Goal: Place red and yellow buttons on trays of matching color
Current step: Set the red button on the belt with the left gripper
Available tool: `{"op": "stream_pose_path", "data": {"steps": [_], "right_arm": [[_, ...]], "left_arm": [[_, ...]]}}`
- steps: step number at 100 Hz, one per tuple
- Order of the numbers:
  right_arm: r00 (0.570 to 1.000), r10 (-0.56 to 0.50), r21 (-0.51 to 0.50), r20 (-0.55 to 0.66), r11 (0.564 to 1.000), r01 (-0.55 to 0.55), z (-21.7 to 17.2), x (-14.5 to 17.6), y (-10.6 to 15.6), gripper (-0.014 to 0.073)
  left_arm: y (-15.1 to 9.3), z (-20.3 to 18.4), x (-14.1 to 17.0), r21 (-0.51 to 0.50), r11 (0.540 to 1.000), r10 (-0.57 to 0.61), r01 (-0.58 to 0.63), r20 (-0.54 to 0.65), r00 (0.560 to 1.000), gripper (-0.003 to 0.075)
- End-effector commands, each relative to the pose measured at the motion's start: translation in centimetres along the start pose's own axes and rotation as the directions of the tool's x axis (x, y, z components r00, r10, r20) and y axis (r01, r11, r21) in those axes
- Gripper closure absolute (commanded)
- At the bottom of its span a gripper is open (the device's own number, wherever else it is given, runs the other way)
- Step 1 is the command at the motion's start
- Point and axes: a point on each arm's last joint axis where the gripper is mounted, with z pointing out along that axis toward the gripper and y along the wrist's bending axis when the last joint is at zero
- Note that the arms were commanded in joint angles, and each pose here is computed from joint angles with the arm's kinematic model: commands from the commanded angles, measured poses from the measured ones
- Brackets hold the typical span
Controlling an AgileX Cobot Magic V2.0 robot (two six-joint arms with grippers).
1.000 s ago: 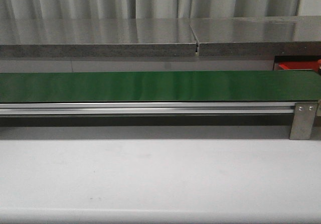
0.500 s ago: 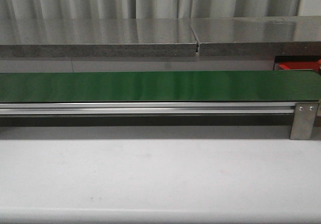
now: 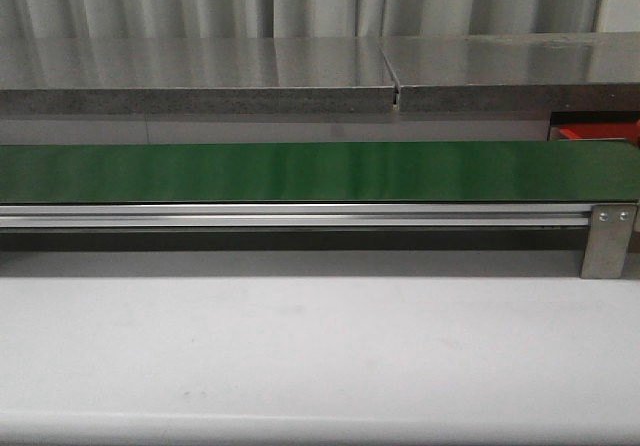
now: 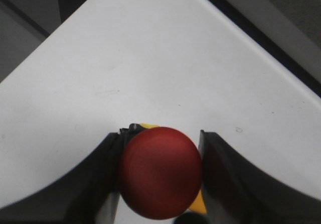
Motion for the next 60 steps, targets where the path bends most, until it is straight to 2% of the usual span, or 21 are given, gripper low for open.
{"op": "stream_pose_path", "data": {"steps": [1,31,47,60], "right_arm": [[0.996,-0.010,0.037,0.083,0.999,0.007,-0.4,-1.4,-0.3,0.0671],[0.996,-0.010,0.037,0.083,0.999,0.007,-0.4,-1.4,-0.3,0.0671],[0.996,-0.010,0.037,0.083,0.999,0.007,-0.4,-1.4,-0.3,0.0671],[0.996,-0.010,0.037,0.083,0.999,0.007,-0.4,-1.4,-0.3,0.0671]], "left_arm": [[-2.8,-5.7,-1.9,0.061,0.997,0.043,-0.052,0.146,0.988,0.0500],[-5.4,-10.4,1.2,0.085,0.980,0.163,-0.180,0.179,0.970,0.0500],[-6.9,-10.8,3.9,0.099,0.974,0.182,-0.203,0.186,0.966,0.0500],[-7.6,-9.6,6.2,0.112,0.970,0.200,-0.213,0.123,0.972,0.0500]]}}
